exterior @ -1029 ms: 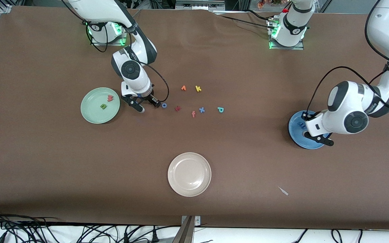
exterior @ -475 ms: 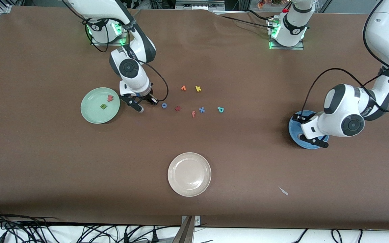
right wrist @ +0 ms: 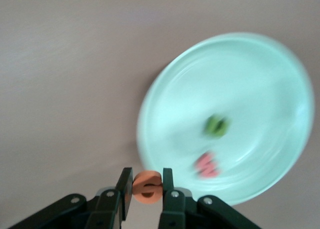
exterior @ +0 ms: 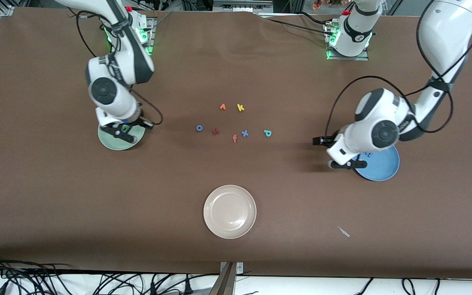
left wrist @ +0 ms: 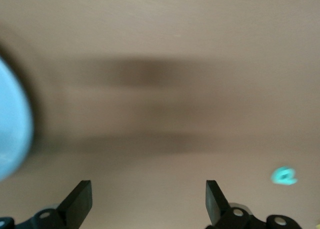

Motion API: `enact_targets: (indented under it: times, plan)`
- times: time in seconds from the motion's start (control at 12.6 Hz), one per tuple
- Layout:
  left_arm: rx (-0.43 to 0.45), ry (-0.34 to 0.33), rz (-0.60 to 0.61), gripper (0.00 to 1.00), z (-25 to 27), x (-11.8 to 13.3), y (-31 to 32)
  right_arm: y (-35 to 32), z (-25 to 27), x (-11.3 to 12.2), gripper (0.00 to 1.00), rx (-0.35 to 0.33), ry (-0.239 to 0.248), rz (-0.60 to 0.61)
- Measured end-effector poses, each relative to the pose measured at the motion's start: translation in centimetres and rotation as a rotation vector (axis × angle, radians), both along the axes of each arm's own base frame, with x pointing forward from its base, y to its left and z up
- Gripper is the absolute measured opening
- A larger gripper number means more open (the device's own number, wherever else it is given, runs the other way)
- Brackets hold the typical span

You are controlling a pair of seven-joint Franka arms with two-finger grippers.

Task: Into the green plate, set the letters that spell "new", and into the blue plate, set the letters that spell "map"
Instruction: 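Release the orange 6 onto green plate while the left gripper reaches teal P, then grasp teal P with the left gripper while the right gripper returns to rest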

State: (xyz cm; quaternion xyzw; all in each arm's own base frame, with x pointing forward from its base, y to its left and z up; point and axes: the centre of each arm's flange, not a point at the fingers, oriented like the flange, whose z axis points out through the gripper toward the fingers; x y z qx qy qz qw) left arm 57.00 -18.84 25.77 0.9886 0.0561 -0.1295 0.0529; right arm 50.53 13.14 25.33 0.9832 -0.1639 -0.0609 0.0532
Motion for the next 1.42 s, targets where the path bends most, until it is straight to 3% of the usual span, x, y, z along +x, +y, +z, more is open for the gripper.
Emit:
enact_targets:
  times: [0.16,0.32,0.55,0.87,1.19,1.27,1.35,1.42]
  plan:
    - [-0.005,-0.020,0.081,1.00,-0.9,-2.1,-3.9,-5.4,-0.6,0.2,0.28,0.002,0.028,0.072]
    - [0.005,-0.050,0.137,1.00,-1.5,-4.4,-8.4,-7.9,-2.0,-0.5,0.28,0.002,0.026,0.100]
    - [0.063,-0.108,0.205,1.00,-2.1,-7.9,-14.5,-8.5,-4.8,-2.8,0.54,-0.003,0.008,0.123]
    - [0.156,-0.170,0.301,1.00,-6.1,-10.2,-17.9,-7.9,-3.0,-1.8,0.99,0.007,0.029,0.131]
    - [0.170,-0.167,0.327,0.96,-8.4,-9.8,-19.9,-6.8,4.5,1.6,1.00,0.045,0.029,0.153]
    - [0.169,-0.168,0.329,0.90,-8.5,-9.7,-20.2,-6.8,7.5,2.8,1.00,0.054,0.040,0.170]
    - [0.168,-0.168,0.331,0.90,-8.6,-9.7,-20.3,-7.0,10.9,4.2,1.00,0.061,0.045,0.180]
    - [0.168,-0.167,0.333,0.81,-8.6,-9.6,-20.3,-7.2,14.3,5.4,1.00,0.064,0.040,0.183]
